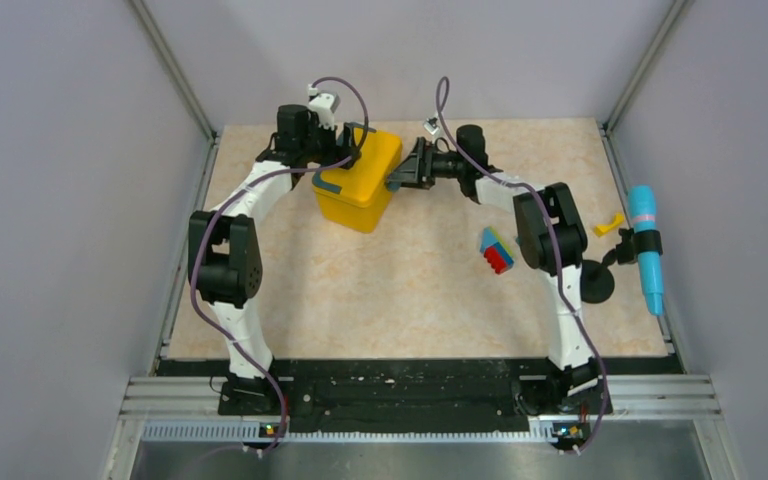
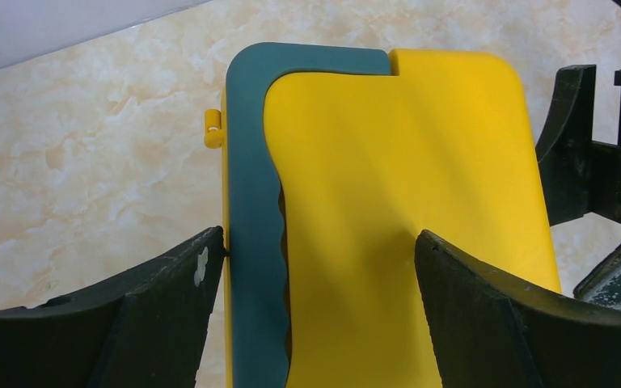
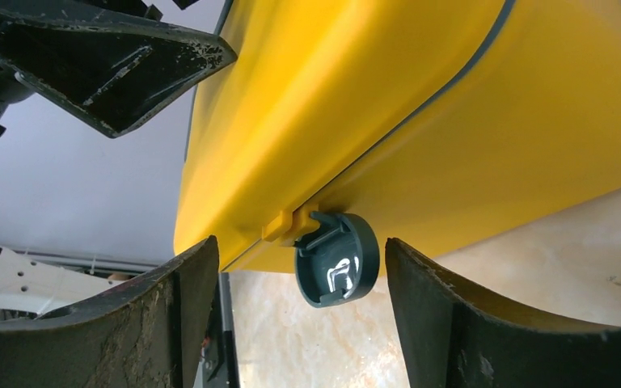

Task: Organize the medicine kit

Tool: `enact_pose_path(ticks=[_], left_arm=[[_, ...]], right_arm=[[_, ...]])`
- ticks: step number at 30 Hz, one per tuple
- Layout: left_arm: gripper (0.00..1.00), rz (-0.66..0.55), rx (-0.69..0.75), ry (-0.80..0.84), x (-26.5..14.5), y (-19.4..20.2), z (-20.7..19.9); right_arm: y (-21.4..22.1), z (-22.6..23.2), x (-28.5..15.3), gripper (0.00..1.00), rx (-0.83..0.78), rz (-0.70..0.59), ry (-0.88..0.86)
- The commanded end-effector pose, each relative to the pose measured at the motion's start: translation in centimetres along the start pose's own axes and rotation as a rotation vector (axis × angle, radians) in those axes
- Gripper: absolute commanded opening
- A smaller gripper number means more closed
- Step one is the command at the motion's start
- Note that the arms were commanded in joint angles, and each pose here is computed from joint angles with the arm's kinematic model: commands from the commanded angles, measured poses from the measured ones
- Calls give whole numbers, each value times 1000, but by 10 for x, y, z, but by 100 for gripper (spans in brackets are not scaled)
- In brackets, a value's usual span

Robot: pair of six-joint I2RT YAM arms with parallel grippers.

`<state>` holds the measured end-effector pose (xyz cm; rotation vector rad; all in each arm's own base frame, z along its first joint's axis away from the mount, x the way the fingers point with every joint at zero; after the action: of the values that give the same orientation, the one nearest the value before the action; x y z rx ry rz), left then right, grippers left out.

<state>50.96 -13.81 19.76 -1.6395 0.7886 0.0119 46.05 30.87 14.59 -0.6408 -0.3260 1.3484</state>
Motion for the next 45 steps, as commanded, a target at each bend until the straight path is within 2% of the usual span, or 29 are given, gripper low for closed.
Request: enact_pose_path(ticks=[1,7,15,30,45], left_arm=[[90,123,-24,18,8,39,-1],[90,122,-23,22,6,38,-2],[90,126,-36,25,7,43,-2],[90,133,-41,39,9,45,-3],[90,157,-49,45,8,51,-4]], right_arm=[[-17,13,11,73,-87,-26,-78],[-27,44,3,66,-135,-25,-144],[-32,54,-21,62,-89,-31,-73],[-14,16,-11,59,-53,-8,53],[-18,25,18,62,-108,-12,-124]])
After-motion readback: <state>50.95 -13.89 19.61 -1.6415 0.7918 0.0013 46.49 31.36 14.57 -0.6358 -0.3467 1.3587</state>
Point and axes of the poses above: each gripper's point midway between its finger pads, its own x axis out along the fingers, its own z axis along the line the jaws close on, y = z × x, the point moved 4 cm from there along -x, back along the fingers, and after that the axes turned 6 degrees about -x, right-handed, at the moved point
